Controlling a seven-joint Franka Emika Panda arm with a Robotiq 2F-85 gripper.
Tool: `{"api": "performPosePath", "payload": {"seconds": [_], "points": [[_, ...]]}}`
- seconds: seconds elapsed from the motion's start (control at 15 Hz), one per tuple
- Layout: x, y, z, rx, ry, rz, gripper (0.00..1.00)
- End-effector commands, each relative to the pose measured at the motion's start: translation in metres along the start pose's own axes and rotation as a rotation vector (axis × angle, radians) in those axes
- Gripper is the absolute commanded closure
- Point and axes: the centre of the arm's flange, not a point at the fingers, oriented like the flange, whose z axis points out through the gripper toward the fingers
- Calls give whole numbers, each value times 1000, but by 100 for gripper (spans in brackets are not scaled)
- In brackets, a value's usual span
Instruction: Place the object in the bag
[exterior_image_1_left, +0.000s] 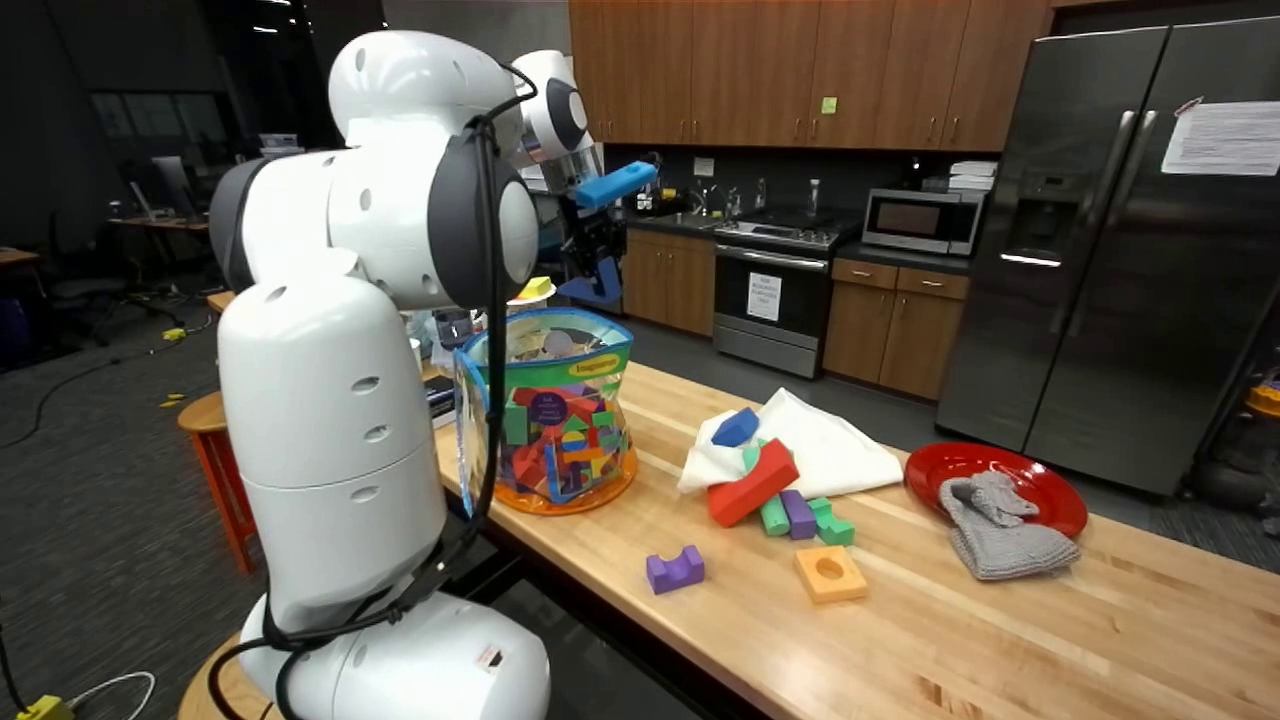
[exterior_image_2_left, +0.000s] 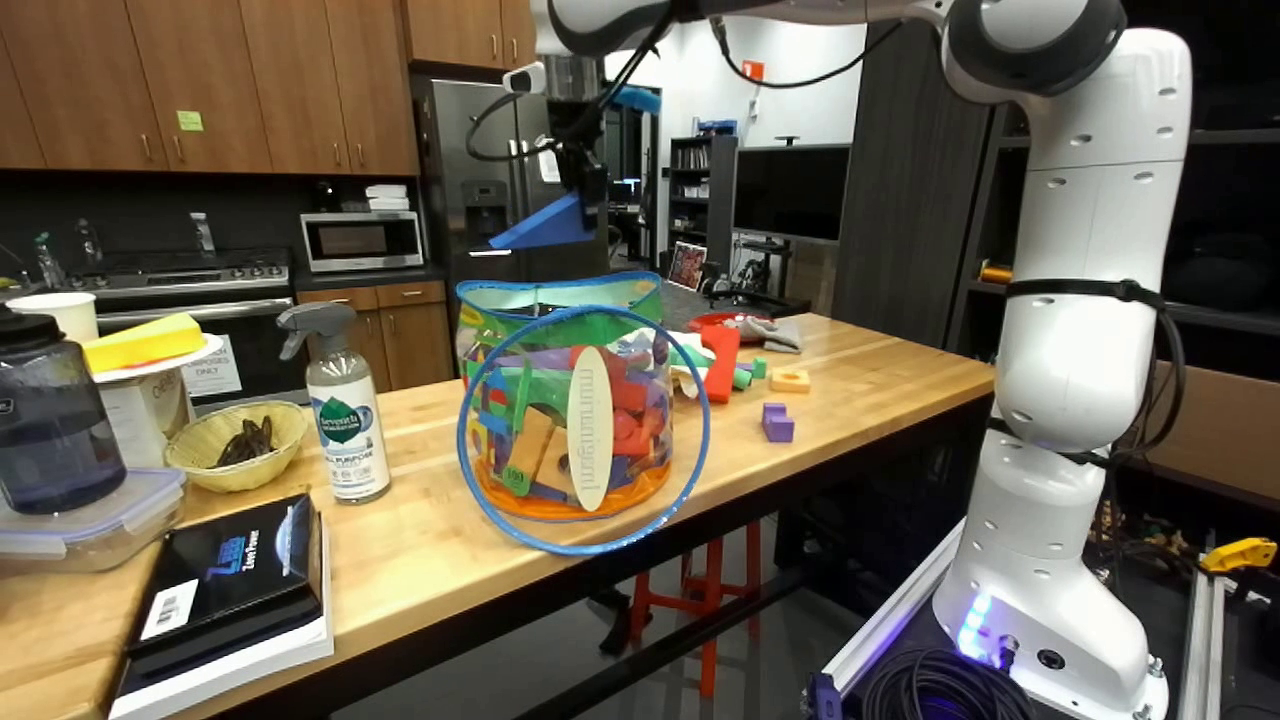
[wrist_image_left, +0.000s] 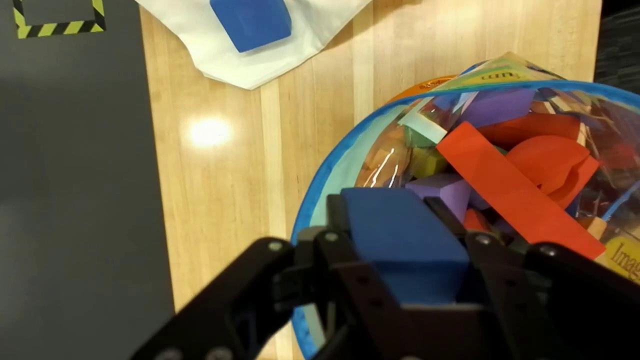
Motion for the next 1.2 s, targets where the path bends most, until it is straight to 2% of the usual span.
{"api": "performPosePath", "payload": {"seconds": [0.0, 0.6, 0.67, 0.73, 0.8, 1.0, 1.13], "points": [[-3, -18, 16, 11, -7, -26, 84], [6, -30, 74, 90, -64, -53, 84], [4, -31, 79, 85, -66, -54, 34], [2, -30, 84, 79, -72, -53, 34], [12, -26, 79, 101, -72, -51, 54], [11, -27, 86, 103, -73, -51, 35], [11, -27, 85, 102, -72, -51, 33]]}}
